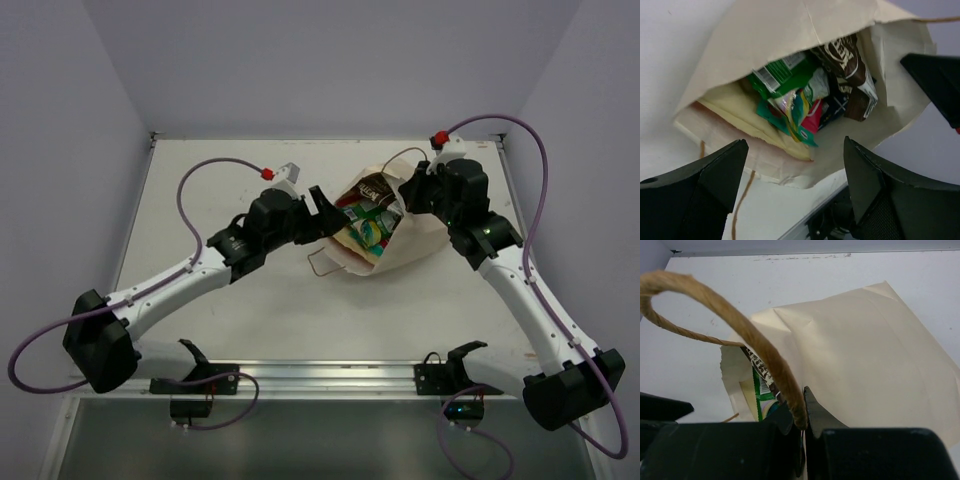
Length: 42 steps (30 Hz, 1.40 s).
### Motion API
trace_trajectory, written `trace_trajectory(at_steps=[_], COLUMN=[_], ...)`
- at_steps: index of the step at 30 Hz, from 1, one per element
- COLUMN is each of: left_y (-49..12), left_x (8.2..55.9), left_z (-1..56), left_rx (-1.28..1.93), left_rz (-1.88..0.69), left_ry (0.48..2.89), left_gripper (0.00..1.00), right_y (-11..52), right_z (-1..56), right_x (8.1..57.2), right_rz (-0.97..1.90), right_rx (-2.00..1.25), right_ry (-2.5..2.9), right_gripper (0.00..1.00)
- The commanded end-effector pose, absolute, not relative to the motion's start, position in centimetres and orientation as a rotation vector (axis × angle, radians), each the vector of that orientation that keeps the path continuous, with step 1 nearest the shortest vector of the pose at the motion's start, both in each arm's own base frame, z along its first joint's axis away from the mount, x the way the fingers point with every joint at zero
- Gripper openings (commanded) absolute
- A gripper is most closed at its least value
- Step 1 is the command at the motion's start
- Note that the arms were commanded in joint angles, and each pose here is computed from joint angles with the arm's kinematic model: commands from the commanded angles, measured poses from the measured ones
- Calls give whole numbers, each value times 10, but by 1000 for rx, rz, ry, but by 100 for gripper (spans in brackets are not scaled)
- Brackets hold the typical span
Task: Take the snacks out of the paper bag
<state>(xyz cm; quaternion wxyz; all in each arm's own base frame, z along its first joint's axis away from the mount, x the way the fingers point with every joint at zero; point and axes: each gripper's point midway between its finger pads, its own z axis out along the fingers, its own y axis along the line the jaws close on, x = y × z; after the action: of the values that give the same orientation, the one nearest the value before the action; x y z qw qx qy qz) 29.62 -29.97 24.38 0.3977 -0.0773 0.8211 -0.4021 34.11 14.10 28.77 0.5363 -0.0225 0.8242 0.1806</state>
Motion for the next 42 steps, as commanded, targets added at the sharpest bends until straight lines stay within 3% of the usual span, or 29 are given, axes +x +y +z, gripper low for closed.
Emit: trace_trajectory(at_steps=[1,7,19,22,23,26,35,42], left_y=[-332,-365,-407,-405,-399,-382,-288,-133], left_x=[295,308,333,330,326,321,287,324], left_z=[260,236,204,194,196,203,267,289], left_rx=[-251,-300,-277,-287,-294,-292,-178,-379], left_rz=[-1167,-1209,-1213,-1201,-1198,-1138,-948,-638], left_ry=[2053,2093,2148,2178,2175,2164,2129,1992], left_gripper=[85,82,61,40,22,0,0,0], right_y=[137,139,140,140,140,139,129,126], right_z=[294,295,288,287,287,287,293,294], right_x=[343,343,343,343,343,341,340,338], right_rz=[433,448,459,456,453,451,404,402], right_rx=[-13,-12,-3,-8,-11,-15,-3,-2], right_ry=[1949,1945,1954,1954,1955,1952,1924,1922], right_gripper=[0,0,0,0,0,0,0,0])
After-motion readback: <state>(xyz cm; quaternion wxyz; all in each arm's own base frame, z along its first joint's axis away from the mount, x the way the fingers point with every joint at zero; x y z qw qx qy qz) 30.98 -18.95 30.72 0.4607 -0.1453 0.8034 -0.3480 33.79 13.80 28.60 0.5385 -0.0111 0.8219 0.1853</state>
